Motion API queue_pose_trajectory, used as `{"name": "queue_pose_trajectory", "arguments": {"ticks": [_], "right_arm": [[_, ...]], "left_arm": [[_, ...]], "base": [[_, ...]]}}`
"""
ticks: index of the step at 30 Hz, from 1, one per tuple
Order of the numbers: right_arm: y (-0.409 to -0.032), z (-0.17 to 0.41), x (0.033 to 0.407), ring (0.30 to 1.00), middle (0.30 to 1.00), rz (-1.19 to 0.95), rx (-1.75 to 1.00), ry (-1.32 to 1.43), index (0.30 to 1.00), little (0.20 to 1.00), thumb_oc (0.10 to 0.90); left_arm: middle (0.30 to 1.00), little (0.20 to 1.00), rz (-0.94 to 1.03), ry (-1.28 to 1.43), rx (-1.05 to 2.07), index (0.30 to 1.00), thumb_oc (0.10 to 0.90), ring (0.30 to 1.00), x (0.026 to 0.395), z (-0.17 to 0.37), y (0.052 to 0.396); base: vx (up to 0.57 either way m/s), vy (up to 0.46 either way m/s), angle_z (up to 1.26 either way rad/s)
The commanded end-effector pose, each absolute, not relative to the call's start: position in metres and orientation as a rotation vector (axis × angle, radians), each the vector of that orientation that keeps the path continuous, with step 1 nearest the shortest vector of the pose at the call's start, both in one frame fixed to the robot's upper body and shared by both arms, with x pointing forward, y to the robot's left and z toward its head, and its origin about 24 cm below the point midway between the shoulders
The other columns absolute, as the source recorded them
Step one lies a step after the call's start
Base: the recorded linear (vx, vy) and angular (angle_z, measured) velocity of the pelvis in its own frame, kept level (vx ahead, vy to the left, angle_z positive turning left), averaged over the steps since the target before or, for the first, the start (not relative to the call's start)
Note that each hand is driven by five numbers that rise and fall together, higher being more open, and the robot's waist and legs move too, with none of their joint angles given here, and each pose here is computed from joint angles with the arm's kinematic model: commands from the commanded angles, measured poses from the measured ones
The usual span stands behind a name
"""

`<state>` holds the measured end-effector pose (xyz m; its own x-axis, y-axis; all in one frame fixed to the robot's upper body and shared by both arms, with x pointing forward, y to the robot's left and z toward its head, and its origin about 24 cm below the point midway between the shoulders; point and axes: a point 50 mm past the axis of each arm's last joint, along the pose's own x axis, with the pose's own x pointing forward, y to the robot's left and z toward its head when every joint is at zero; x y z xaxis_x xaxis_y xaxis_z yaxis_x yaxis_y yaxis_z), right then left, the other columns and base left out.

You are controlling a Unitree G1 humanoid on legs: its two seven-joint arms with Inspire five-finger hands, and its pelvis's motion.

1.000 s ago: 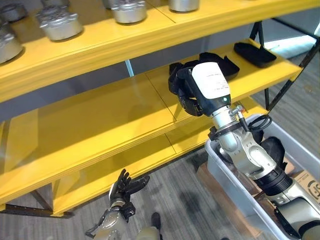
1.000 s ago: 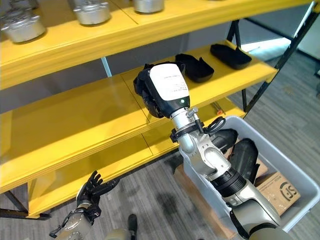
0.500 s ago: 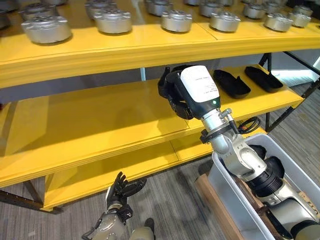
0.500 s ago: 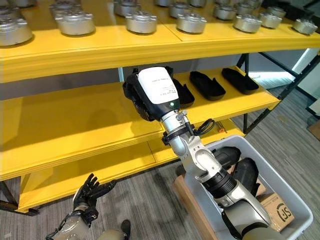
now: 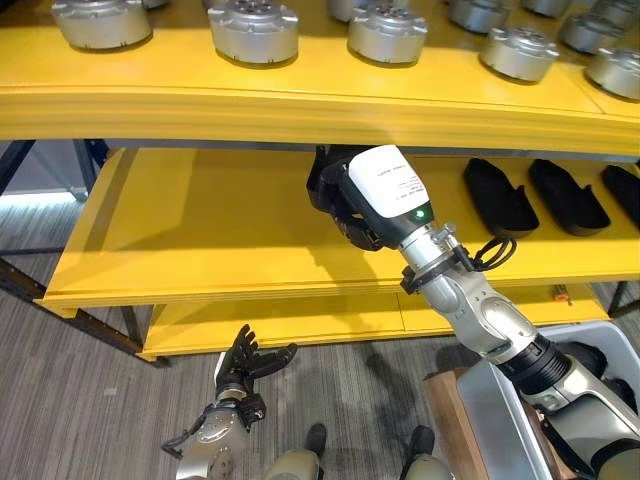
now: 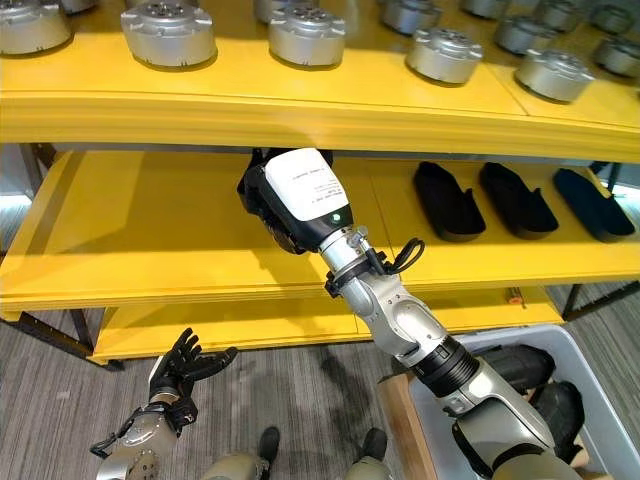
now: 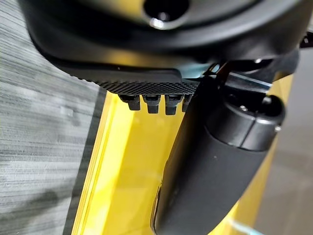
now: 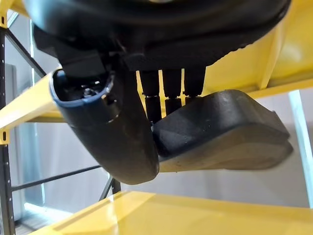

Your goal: Move parts from the plastic box to the shelf.

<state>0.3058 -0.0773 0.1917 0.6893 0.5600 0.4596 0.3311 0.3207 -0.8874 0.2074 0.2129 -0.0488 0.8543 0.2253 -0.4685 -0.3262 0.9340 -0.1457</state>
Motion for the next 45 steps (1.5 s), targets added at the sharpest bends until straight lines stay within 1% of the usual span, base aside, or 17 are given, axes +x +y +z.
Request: {"name": "queue_pose_trajectory", "arguments": {"ticks": [1,10,24,27,29,36,41,45], "right_arm": [[-0.082,0.272,0.303,0.300,0.300,-0.091,-1.203,-1.109,0.300,0.300,0.400],[-0.070,0.274,0.298,0.300,0.300,-0.017,-1.155,-1.144,0.300,0.300,0.400],[-0.058,0.303,0.297,0.300,0.300,-0.041,-1.155,-1.261,0.300,0.300,0.400],[-0.064,0.309,0.300,0.300,0.300,-0.076,-1.199,-1.265,0.300,0.300,0.400],[-0.061,0.313,0.300,0.300,0.300,-0.084,-1.202,-1.277,0.300,0.300,0.400],[-0.070,0.302,0.307,0.300,0.300,-0.101,-1.227,-1.207,0.300,0.300,0.400],[-0.074,0.303,0.310,0.300,0.300,-0.129,-1.261,-1.196,0.300,0.300,0.400],[-0.080,0.309,0.313,0.300,0.300,-0.168,-1.293,-1.198,0.300,0.300,0.400]], "left_arm": [[1.000,1.000,0.223,0.285,-0.209,1.000,0.900,1.000,0.229,-0.018,0.208],[1.000,1.000,0.235,0.311,-0.241,1.000,0.900,1.000,0.218,-0.024,0.210],[1.000,1.000,0.252,0.329,-0.284,1.000,0.900,1.000,0.212,-0.029,0.209],[1.000,1.000,0.233,0.318,-0.299,1.000,0.900,1.000,0.217,-0.026,0.203],[1.000,1.000,0.231,0.320,-0.311,1.000,0.900,1.000,0.217,-0.027,0.202],[1.000,1.000,0.201,0.346,-0.286,1.000,0.900,1.000,0.215,-0.031,0.199],[1.000,1.000,0.190,0.352,-0.251,1.000,0.900,1.000,0.211,-0.031,0.203],[1.000,1.000,0.171,0.323,-0.224,1.000,0.900,1.000,0.214,-0.024,0.208]], "base": [[0.15,-0.243,0.76],[0.08,-0.216,-0.01],[0.00,-0.187,0.08],[-0.08,-0.003,0.49],[0.00,0.063,0.91],[0.05,0.090,0.16],[0.06,0.135,0.22],[-0.04,0.075,0.07]]}}
